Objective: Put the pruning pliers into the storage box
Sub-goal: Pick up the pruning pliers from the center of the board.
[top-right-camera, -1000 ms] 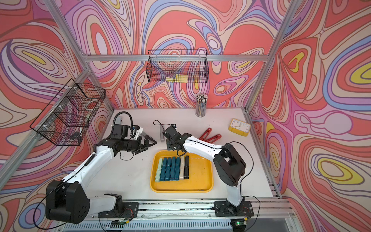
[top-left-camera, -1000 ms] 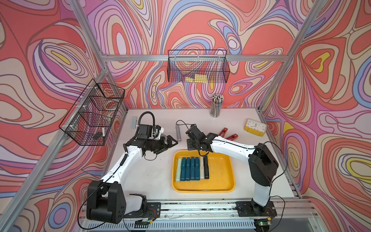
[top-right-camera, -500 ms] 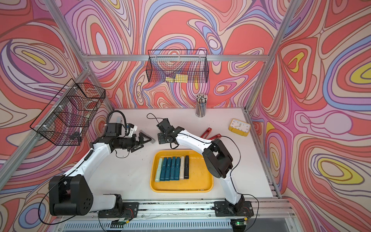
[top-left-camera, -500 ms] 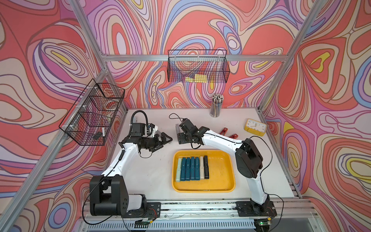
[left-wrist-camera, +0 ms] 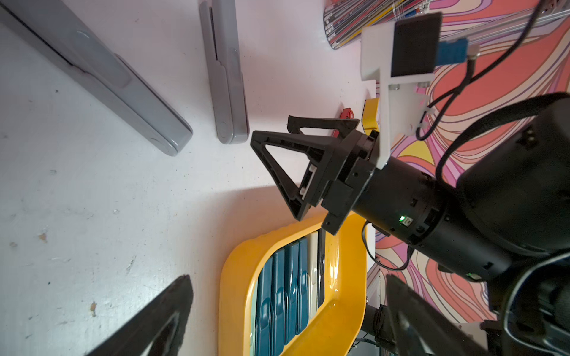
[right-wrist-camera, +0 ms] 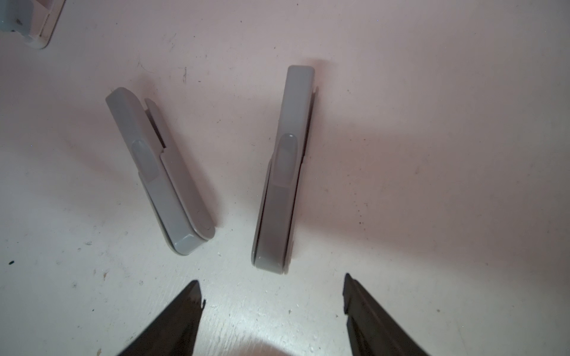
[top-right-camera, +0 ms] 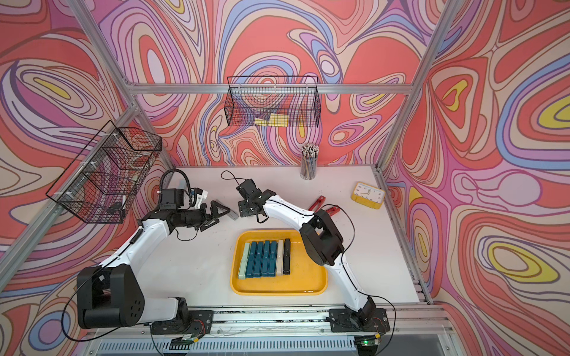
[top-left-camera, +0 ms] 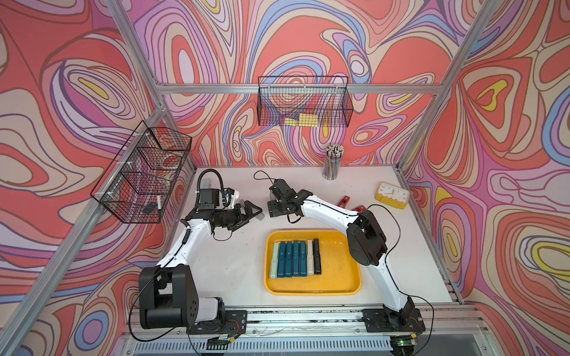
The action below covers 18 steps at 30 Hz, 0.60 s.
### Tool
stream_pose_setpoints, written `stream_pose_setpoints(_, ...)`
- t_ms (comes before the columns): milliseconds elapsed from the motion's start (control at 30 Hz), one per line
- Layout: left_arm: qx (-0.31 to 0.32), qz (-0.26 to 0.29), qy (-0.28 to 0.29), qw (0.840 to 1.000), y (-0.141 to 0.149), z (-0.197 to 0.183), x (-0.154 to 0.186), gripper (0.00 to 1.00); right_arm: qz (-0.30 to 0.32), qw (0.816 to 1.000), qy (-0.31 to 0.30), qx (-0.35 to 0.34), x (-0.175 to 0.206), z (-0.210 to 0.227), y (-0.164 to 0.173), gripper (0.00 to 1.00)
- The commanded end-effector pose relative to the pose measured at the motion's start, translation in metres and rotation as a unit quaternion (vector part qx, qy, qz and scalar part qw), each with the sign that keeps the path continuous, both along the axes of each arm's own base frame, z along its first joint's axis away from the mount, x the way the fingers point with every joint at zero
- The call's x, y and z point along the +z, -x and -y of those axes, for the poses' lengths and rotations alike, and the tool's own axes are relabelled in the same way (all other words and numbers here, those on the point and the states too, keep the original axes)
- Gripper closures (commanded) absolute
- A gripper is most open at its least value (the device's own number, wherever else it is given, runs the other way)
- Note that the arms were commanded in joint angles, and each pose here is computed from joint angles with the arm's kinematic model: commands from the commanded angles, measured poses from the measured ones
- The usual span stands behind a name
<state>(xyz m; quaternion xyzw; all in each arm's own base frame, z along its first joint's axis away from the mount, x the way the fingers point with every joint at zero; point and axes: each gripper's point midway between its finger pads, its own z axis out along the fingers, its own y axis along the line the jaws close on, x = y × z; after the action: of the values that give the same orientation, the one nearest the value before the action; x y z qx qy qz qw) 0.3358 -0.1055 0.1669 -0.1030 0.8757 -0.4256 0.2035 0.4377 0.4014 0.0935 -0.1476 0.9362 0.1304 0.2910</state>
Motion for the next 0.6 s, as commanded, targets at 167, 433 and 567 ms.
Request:
stream_pose_setpoints(167, 0.012, -0.004, 0.003, 1.0, -0.005, -0.006, -0.006, 0.01, -0.018, 1.0, 0.008, 0.003, -0.022, 0.002, -0.015, 0.23)
stream_pose_setpoints(433, 0.017, -0.006, -0.014, 1.0, -0.007, -0.011, -0.005, 0.01, -0.029, 0.999, -0.003, 0.015, -0.034, -0.007, -0.024, 0.23)
stream_pose_setpoints(567, 0.018, -0.011, -0.017, 1.0, -0.007, -0.012, -0.008, 0.01, -0.034, 0.999, -0.005, 0.022, -0.039, -0.012, -0.027, 0.25)
